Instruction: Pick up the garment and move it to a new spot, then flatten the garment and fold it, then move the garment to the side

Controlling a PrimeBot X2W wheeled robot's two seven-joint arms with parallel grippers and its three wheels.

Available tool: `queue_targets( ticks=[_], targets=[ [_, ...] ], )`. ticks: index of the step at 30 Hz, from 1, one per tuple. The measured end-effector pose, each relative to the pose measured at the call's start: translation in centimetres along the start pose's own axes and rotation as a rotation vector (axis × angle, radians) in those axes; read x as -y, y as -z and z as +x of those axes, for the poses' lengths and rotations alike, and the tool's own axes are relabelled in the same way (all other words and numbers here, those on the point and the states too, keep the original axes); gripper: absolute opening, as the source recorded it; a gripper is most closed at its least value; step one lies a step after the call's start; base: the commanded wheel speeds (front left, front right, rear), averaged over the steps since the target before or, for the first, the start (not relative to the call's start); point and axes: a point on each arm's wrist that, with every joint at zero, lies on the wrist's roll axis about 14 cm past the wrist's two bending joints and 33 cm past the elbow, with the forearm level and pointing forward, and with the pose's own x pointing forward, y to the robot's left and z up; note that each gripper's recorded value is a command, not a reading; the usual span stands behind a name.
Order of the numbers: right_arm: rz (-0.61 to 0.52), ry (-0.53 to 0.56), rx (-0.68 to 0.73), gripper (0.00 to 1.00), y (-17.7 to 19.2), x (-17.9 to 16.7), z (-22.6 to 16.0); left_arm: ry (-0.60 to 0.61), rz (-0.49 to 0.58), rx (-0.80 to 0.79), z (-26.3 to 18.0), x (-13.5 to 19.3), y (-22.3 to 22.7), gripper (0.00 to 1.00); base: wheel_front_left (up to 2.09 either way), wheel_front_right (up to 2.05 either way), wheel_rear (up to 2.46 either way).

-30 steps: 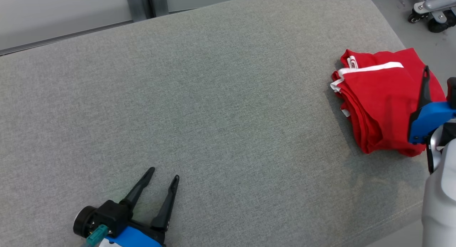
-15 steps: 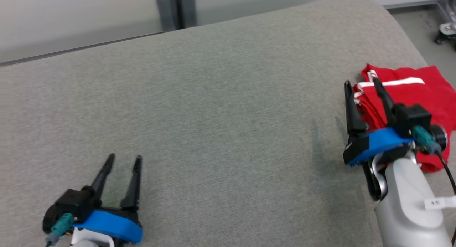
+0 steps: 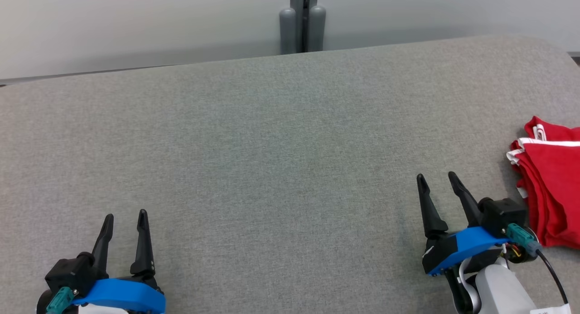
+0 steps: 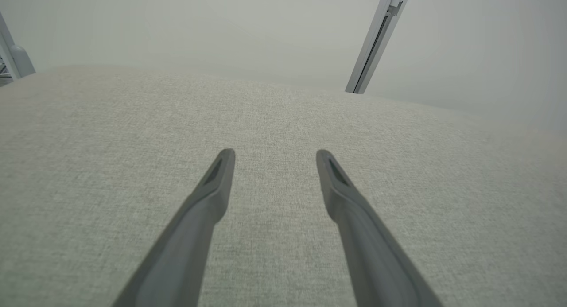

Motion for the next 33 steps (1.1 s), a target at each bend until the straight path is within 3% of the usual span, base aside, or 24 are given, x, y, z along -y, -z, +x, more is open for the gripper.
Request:
queue_targets(
  ticks=[33],
  targets=[
    [0.043, -0.045, 0.030, 1.00, -0.5, -2.1, -4.7, -0.106, -0.081, 0.071, -7.0, -0.7, -0.6, 1.00, 0.00, 0.00, 0.00]
  ],
)
